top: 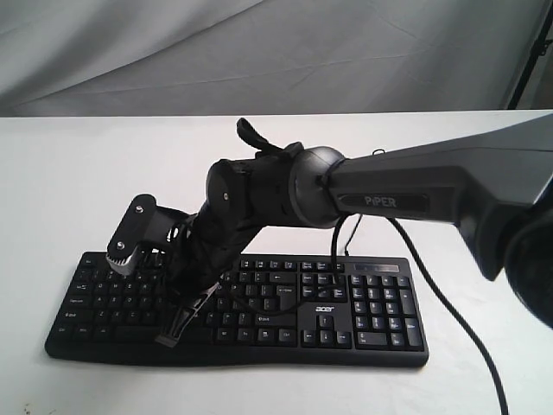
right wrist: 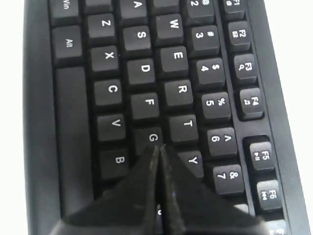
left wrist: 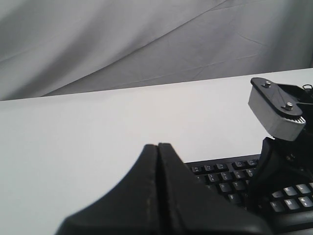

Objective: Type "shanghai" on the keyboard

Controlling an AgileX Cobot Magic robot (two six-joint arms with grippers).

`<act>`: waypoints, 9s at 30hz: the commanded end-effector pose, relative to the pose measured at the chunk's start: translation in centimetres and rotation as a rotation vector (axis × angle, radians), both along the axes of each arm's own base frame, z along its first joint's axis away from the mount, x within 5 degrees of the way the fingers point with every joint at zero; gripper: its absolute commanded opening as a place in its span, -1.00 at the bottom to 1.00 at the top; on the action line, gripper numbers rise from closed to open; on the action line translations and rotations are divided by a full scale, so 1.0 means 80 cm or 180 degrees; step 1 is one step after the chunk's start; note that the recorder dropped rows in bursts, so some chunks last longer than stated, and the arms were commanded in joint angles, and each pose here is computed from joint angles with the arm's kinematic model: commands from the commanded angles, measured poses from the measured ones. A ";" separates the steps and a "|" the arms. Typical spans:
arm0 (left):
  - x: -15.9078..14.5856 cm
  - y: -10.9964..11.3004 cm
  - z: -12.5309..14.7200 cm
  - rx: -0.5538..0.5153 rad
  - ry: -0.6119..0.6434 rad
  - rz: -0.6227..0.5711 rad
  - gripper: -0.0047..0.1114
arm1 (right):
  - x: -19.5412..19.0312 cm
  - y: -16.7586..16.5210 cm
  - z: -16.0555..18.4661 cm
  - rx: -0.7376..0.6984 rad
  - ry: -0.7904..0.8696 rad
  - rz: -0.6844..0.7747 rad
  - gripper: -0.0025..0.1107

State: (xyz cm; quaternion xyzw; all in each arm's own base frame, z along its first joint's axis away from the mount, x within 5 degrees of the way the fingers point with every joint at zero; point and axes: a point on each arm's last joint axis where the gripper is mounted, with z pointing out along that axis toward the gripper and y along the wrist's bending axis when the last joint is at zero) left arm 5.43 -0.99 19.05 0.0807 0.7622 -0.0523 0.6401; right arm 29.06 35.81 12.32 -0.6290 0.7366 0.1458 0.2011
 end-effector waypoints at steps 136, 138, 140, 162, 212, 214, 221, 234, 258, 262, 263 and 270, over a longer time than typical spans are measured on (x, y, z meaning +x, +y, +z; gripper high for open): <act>0.000 0.000 -0.001 -0.0009 -0.0011 -0.0012 -0.92 | 0.026 -0.050 0.020 0.0168 0.0114 -0.0211 -0.96; 0.000 0.000 -0.001 -0.0009 -0.0011 -0.0012 -0.92 | 0.026 -0.050 0.015 0.0147 0.0136 -0.0212 -0.96; 0.000 0.000 -0.001 -0.0009 -0.0011 -0.0012 -0.92 | 0.026 -0.050 0.012 0.0140 0.0149 -0.0220 -0.96; 0.000 0.000 -0.001 -0.0009 -0.0011 -0.0012 -0.92 | 0.027 -0.050 0.005 0.0101 0.0139 -0.0191 -0.96; 0.000 0.000 -0.001 -0.0009 -0.0011 -0.0012 -0.92 | -0.093 -0.173 0.221 0.1021 -0.0992 -0.0690 -0.96; 0.000 0.000 -0.001 -0.0009 -0.0011 -0.0012 -0.92 | -0.116 -0.195 0.229 0.1172 -0.1046 -0.0773 -0.96; 0.000 0.000 -0.001 -0.0009 -0.0011 -0.0012 -0.92 | -0.178 -0.258 0.240 0.1560 -0.1328 -0.0939 -0.96; 0.000 0.000 -0.001 -0.0009 -0.0011 -0.0012 -0.92 | -0.218 -0.295 0.281 0.2049 -0.1707 -0.0940 -0.96; 0.000 0.000 -0.001 -0.0009 -0.0011 -0.0012 -0.92 | -0.277 -0.420 0.339 0.2676 -0.2943 -0.2806 -0.96; 0.000 0.000 -0.001 -0.0009 -0.0011 -0.0012 -0.92 | -0.313 -0.428 0.351 0.3590 -0.2758 -0.3190 -0.96; 0.000 0.000 -0.001 -0.0009 -0.0011 -0.0012 -0.92 | -0.321 -0.430 0.352 0.3729 -0.2735 -0.3271 -0.96; 0.000 0.000 -0.001 -0.0009 -0.0011 -0.0012 -0.92 | -0.343 -0.435 0.316 0.3690 -0.2864 -0.3588 -0.96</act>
